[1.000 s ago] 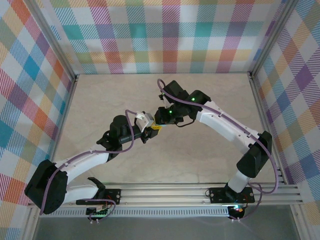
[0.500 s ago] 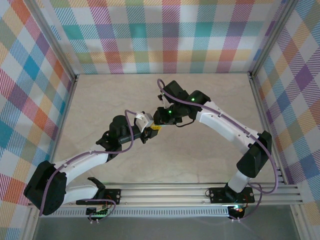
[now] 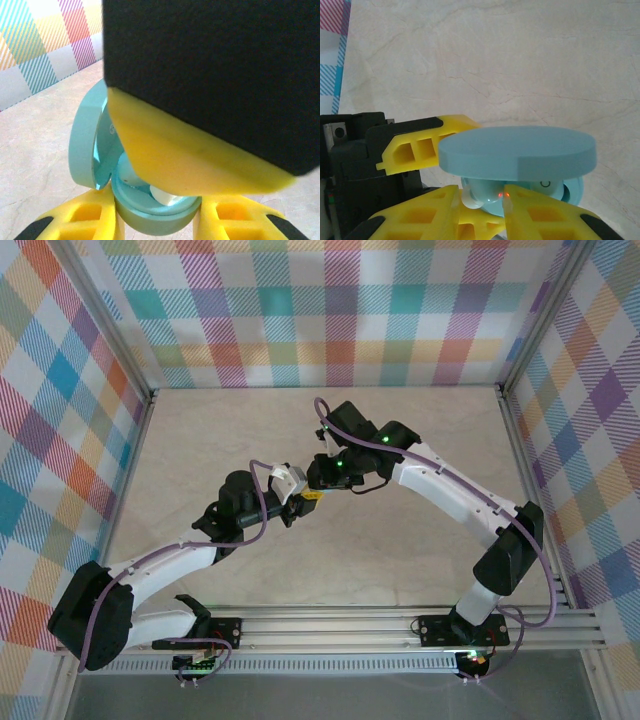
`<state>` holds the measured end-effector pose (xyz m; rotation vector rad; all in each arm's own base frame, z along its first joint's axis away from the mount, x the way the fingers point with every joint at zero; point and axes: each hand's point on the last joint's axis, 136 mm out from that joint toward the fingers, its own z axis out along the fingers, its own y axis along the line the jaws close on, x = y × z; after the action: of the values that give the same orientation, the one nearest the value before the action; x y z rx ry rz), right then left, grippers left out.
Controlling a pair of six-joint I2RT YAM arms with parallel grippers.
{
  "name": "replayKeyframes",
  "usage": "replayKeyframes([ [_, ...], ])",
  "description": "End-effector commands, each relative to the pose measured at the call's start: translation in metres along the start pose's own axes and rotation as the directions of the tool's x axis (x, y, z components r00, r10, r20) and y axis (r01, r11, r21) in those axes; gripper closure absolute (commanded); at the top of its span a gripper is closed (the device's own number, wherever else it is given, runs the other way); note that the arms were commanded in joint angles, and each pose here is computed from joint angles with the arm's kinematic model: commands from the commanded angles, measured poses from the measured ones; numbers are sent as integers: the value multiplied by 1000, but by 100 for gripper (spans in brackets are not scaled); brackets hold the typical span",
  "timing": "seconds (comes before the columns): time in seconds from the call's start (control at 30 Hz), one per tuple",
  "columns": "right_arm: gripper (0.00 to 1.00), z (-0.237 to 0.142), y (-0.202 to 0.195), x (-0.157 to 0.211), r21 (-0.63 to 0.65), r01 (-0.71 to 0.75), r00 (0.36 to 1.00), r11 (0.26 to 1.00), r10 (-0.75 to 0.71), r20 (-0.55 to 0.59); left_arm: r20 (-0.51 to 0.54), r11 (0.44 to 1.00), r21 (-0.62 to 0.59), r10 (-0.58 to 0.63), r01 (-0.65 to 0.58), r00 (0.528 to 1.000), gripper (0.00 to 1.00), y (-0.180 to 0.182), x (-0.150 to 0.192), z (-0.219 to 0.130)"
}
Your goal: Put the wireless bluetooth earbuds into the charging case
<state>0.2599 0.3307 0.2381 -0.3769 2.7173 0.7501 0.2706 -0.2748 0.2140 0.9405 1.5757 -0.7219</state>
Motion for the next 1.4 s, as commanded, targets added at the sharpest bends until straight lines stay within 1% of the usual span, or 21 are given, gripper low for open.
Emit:
replayKeyframes([
  [0.0,72,-7,-6,4,37,-22,1000,999,22,20,28,1000,19,23,-23,999,100,-8,-8,-2],
  [0.17,76,-14,-5,0,24,-28,998,999,26,57,27,1000,18,23,-24,999,100,-9,-9,-4],
  [0.3,77,-18,0,-2,1,-21,997,1000,20,75,28,1000,16,24,-25,999,100,-9,-9,-5],
  [0.43,77,-17,6,-1,-29,-13,998,1000,15,64,29,999,19,26,-27,999,100,-9,-10,-4],
  [0.63,77,-12,2,2,-10,-22,999,1000,22,44,32,999,18,27,-28,999,100,-9,-11,-4],
  [0.9,77,-8,-13,6,65,-52,998,997,51,27,29,1000,15,27,-27,999,100,-8,-11,-4],
  [1.3,74,1,-5,10,28,-55,998,998,54,8,27,1000,16,26,-26,999,100,-7,-11,-2],
  [1.37,73,2,-5,11,28,-57,998,998,57,0,26,1000,16,26,-26,999,100,-7,-10,-2],
])
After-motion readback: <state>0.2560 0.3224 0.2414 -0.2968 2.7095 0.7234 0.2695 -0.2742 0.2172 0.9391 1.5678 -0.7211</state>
